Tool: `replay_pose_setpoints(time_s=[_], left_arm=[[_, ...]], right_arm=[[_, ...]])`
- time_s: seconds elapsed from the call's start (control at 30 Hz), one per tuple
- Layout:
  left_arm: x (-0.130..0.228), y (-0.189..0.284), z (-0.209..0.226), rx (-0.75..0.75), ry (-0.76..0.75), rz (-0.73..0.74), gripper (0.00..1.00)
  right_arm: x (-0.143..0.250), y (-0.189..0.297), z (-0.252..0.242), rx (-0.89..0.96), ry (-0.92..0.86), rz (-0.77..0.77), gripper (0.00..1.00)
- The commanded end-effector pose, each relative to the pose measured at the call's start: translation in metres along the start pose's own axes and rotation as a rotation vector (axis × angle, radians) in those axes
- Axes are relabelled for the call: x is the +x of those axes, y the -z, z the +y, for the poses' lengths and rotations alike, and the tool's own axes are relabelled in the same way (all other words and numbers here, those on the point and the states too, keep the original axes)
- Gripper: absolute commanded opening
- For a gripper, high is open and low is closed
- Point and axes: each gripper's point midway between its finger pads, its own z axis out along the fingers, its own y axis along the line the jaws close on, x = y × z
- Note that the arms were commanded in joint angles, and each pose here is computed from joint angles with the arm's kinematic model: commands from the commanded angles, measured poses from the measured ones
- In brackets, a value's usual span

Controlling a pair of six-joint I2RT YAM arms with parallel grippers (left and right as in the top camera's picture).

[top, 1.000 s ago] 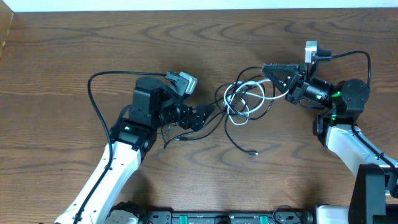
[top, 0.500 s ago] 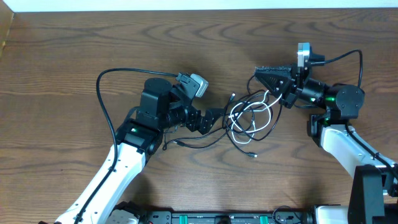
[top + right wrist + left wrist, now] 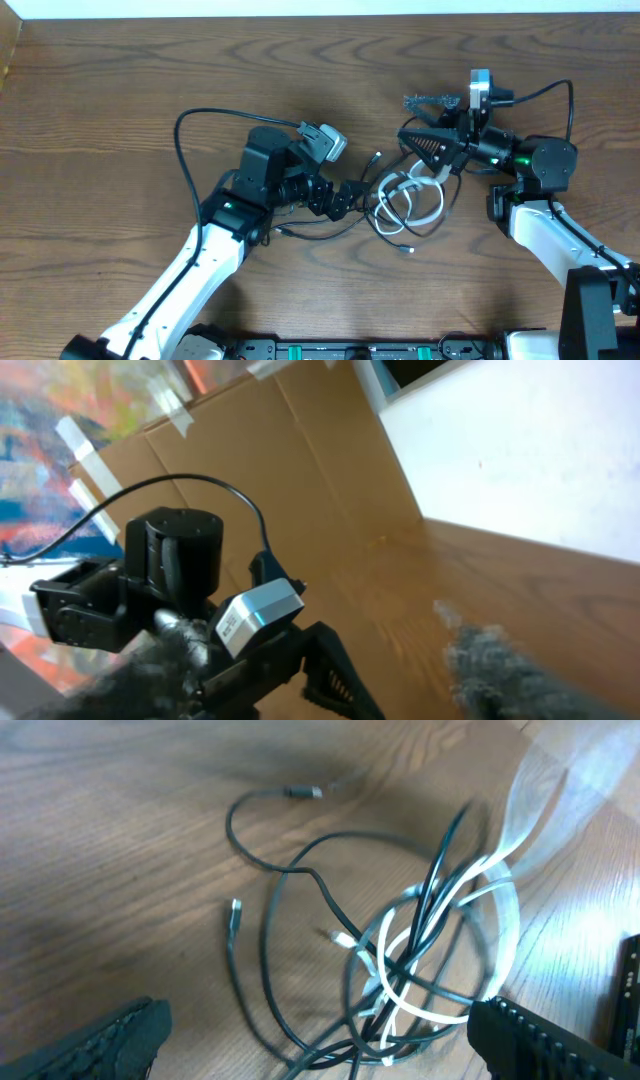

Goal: Untangle cables

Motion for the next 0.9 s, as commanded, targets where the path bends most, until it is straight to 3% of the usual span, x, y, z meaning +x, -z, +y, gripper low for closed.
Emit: replay_pose_setpoints(time_s=[0.0, 0.1, 0.33, 0.5, 0.87], left_arm=[[0.002, -0.008, 0.002, 0.014, -0.014, 0.014, 1.0], [0.009, -0.013, 0.005, 0.014, 0.001, 0.038, 1.0], [0.021, -0.022, 0.01, 0.016, 0.025, 0.074, 1.0], [0.021, -0.022, -0.01, 0.129, 0.028, 0.078, 1.0], [0.063, -0.051, 0.019, -0.002, 0.015, 0.21, 1.0]], right_arm=[[0.003, 0.0, -0.005, 0.019, 0.033, 0.002, 0.92], [0.01, 0.003, -0.02, 0.068, 0.002, 0.019, 0.99], [0.033, 0.041, -0.084, 0.338, -0.255, 0.025, 0.99], [0.05, 0.075, -0.118, 0.519, -0.453, 0.0, 0.99], [0.051, 0.076, -0.119, 0.527, -0.463, -0.001, 0.99]])
